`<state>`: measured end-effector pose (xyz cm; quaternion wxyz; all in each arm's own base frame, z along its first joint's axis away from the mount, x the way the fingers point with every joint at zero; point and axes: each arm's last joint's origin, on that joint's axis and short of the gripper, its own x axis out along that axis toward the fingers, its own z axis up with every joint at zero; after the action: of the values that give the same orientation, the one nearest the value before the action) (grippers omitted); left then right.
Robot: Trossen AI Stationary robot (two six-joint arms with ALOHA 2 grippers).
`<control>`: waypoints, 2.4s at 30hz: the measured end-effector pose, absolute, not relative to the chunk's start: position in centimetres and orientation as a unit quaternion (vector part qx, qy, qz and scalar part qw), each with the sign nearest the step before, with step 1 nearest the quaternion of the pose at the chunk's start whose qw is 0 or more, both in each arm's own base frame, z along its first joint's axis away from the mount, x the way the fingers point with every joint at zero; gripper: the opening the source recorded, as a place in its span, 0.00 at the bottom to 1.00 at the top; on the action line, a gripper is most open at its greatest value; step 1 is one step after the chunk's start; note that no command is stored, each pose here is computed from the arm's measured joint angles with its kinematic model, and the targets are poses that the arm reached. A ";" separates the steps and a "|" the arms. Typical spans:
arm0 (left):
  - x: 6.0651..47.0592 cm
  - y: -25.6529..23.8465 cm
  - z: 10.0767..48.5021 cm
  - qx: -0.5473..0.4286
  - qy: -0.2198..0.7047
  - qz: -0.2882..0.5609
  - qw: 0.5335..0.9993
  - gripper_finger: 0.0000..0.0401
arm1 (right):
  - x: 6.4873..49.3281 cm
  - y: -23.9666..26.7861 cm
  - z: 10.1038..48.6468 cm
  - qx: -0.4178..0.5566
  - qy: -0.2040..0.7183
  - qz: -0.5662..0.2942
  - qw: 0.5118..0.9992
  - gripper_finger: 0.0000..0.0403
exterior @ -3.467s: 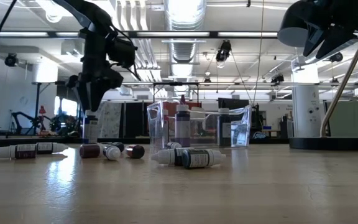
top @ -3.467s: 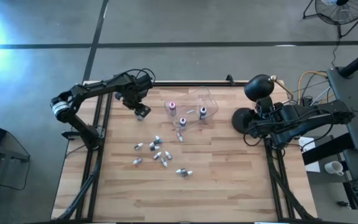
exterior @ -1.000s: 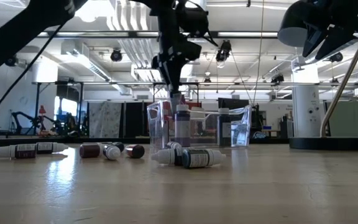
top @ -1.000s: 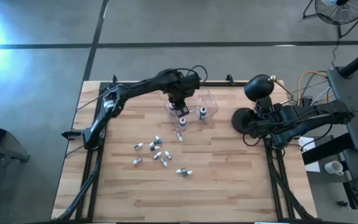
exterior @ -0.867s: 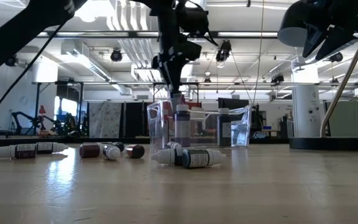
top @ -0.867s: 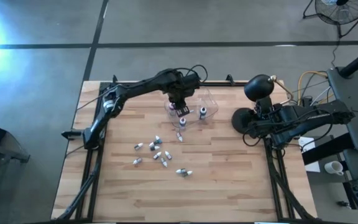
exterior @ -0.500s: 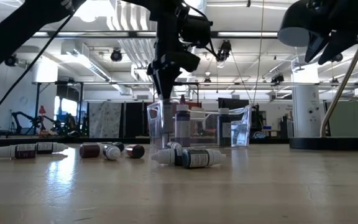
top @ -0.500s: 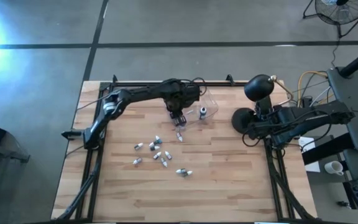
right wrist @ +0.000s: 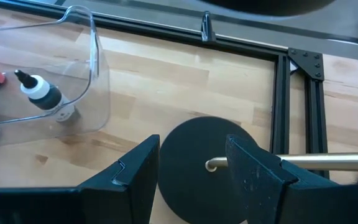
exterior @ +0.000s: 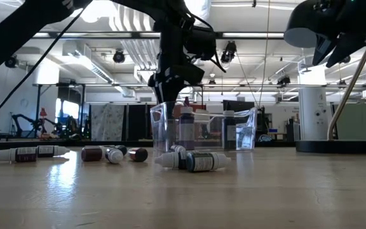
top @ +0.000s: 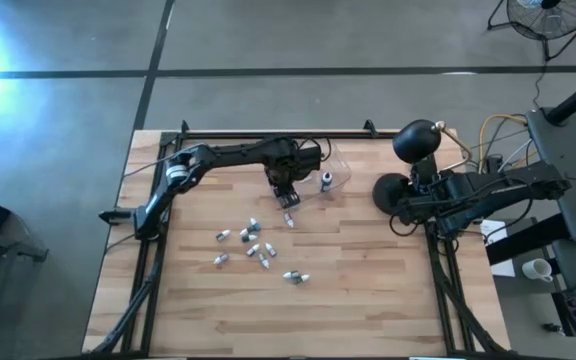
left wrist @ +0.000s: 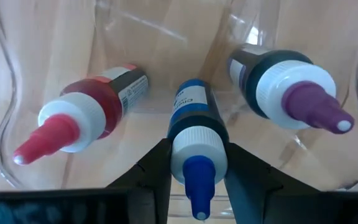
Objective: Pick & Place food coloring
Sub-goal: Put the large blue food coloring bottle into the transparent bin, then put the left small black food coloring bottle into the transparent bin
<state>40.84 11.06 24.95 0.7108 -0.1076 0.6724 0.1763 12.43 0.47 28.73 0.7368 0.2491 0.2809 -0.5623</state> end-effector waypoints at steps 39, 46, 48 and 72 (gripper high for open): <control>41.0 11.1 25.7 -0.110 0.660 0.180 0.721 0.31 | 12.4 0.5 28.7 0.241 0.296 -0.554 0.740 0.44; 41.0 11.1 26.0 -0.114 0.654 0.184 0.725 0.31 | 12.5 0.5 28.7 0.242 0.295 -0.553 0.741 0.44; 41.0 11.1 26.0 -0.120 0.653 0.190 0.723 0.31 | 12.5 0.5 28.7 0.242 0.294 -0.553 0.741 0.44; 41.3 11.0 27.3 -0.141 0.611 0.208 0.750 0.44 | 12.7 0.5 28.7 0.250 0.288 -0.550 0.743 0.44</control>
<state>41.29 10.96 27.27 0.7504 -0.1414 0.6112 0.2081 12.65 0.54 28.74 0.7431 0.2496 0.2878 -0.5501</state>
